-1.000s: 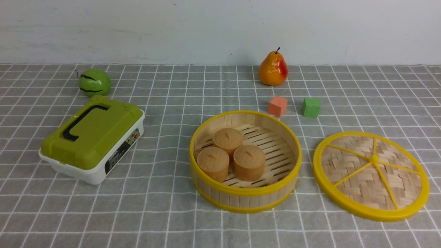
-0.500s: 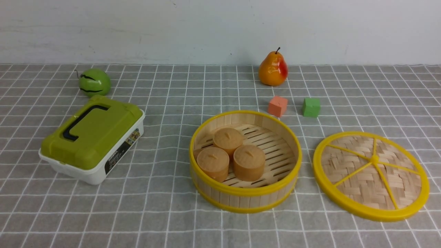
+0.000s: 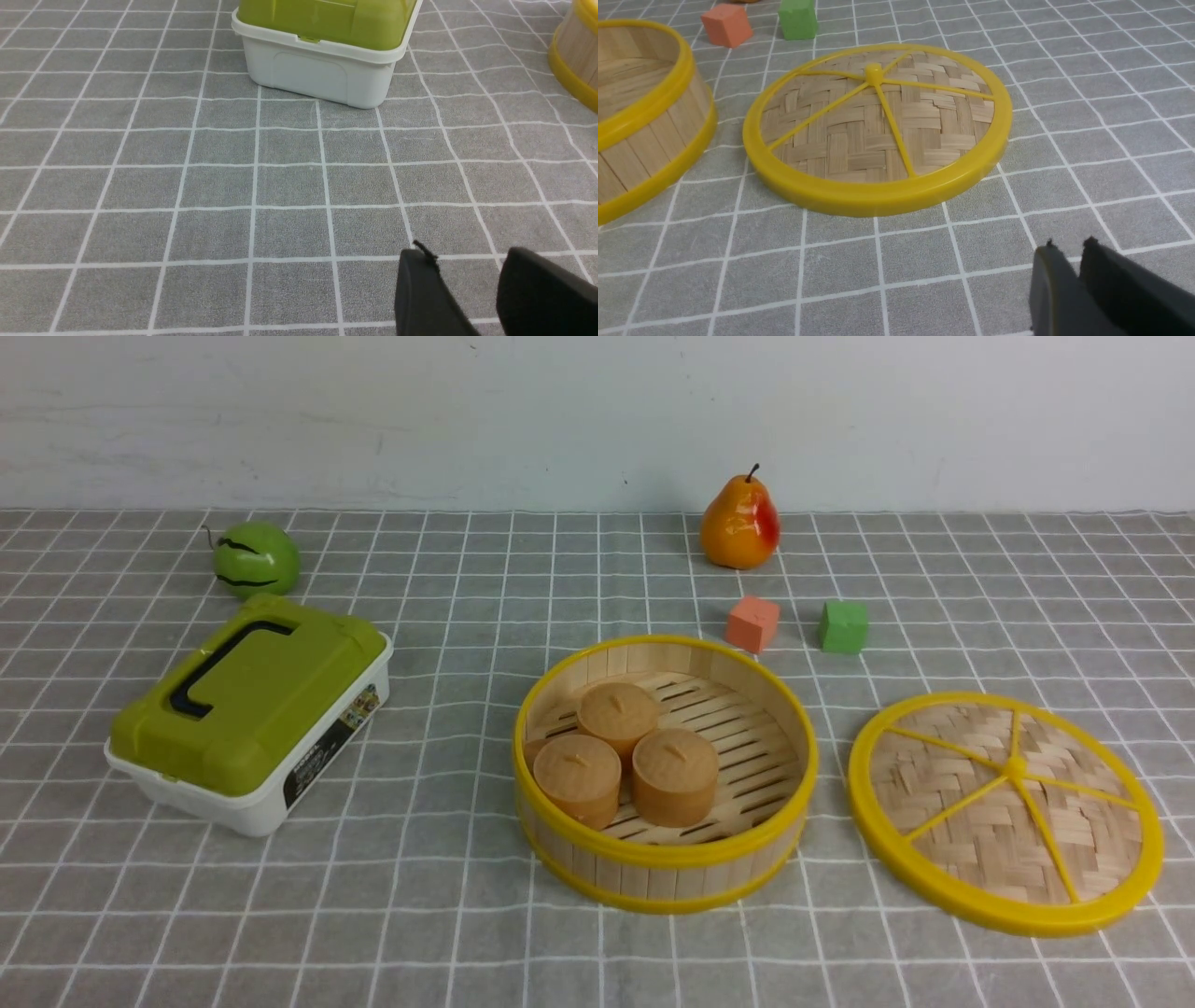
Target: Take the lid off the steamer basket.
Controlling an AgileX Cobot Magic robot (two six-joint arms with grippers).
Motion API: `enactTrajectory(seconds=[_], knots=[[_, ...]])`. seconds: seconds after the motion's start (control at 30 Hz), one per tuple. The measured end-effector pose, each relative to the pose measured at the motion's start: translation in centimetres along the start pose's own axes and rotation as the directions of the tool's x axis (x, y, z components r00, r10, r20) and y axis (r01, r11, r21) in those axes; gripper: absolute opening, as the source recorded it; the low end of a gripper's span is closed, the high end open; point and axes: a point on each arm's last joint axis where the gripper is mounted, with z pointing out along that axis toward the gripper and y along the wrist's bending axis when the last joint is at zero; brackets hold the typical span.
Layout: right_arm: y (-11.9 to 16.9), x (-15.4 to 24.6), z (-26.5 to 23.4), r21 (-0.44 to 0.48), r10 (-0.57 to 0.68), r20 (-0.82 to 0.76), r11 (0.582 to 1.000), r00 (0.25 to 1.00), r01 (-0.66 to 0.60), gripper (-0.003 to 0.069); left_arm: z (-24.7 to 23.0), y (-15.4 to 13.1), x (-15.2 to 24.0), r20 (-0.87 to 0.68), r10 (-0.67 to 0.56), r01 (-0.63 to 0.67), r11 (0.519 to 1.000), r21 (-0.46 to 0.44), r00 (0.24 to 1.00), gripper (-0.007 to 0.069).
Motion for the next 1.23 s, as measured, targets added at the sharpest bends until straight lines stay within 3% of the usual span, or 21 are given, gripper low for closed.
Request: enactTrajectory(seconds=[1.23], knots=[[0.00, 0.00, 0.00, 0.000, 0.000, 0.000, 1.000, 1.000, 0.000, 0.0102, 0.00, 0.00, -0.06, 0.007, 0.000, 0.000, 1.000, 0.001, 1.000, 0.0239]])
